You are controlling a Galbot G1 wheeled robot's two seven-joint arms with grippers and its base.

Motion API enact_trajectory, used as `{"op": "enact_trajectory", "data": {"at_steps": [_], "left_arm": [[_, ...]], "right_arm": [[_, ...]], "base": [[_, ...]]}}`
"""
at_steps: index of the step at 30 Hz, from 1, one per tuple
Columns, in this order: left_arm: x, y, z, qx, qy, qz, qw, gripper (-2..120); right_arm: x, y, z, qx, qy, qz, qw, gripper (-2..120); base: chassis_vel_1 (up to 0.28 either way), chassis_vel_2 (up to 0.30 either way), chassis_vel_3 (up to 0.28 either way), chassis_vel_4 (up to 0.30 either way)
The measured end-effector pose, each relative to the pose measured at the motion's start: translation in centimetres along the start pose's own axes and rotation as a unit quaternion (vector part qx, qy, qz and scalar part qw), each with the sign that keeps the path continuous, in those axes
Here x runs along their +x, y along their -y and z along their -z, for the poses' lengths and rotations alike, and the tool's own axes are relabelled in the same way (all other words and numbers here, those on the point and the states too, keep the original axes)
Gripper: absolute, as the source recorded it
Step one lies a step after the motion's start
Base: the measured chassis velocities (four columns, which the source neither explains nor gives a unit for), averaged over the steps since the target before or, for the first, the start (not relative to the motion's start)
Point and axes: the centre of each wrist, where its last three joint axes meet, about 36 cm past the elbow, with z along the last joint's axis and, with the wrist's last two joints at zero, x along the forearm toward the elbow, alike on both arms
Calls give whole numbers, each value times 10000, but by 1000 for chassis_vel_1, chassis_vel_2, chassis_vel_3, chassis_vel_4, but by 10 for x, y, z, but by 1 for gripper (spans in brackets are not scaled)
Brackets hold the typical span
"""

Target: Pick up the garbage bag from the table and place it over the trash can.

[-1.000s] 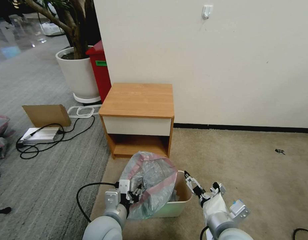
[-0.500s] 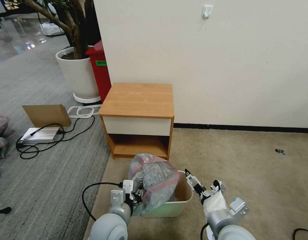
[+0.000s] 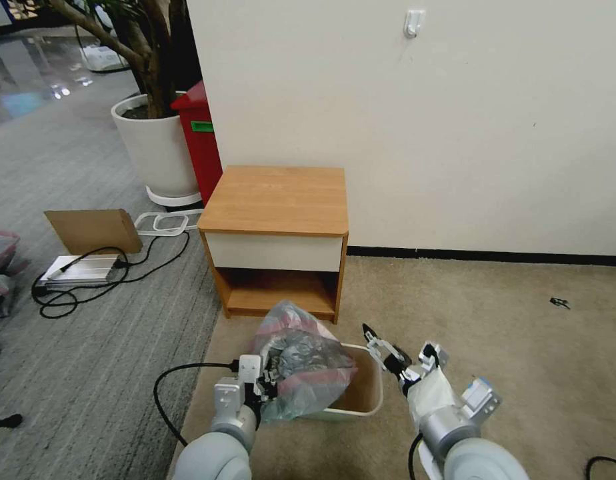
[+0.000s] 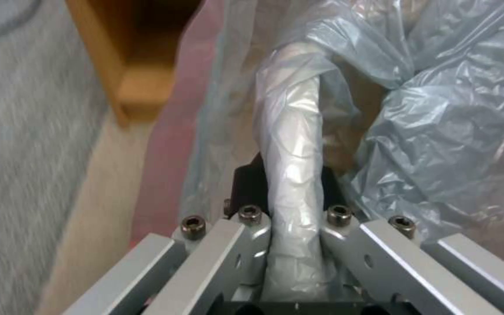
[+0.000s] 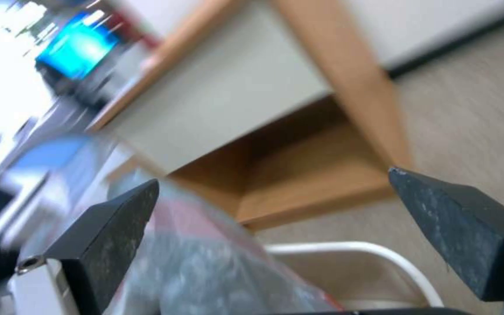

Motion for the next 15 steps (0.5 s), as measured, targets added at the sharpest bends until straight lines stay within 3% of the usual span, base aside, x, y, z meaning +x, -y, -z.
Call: {"op": "enact_trajectory", "data": {"at_steps": [1,2,5,15], "left_arm": [[4,-2,3,-22,123,-43,9999,4],[4,-2,3,-22,123,-43,9999,4],[14,-8,13,-17,356,-117,9993,4],[25,-13,22,25,497,-106,9987,4]], "right_arm": [[0,2,4,414,-9,259,9988,100],[0,2,4,414,-9,259,9988,100],[-8,5,13,1439,-35,780,9865,100],[-20,0,12,2059,-79,1280,9701,99]], "base": [[0,0,0,0],[0,0,0,0],[0,0,0,0],[0,0,0,0]]}}
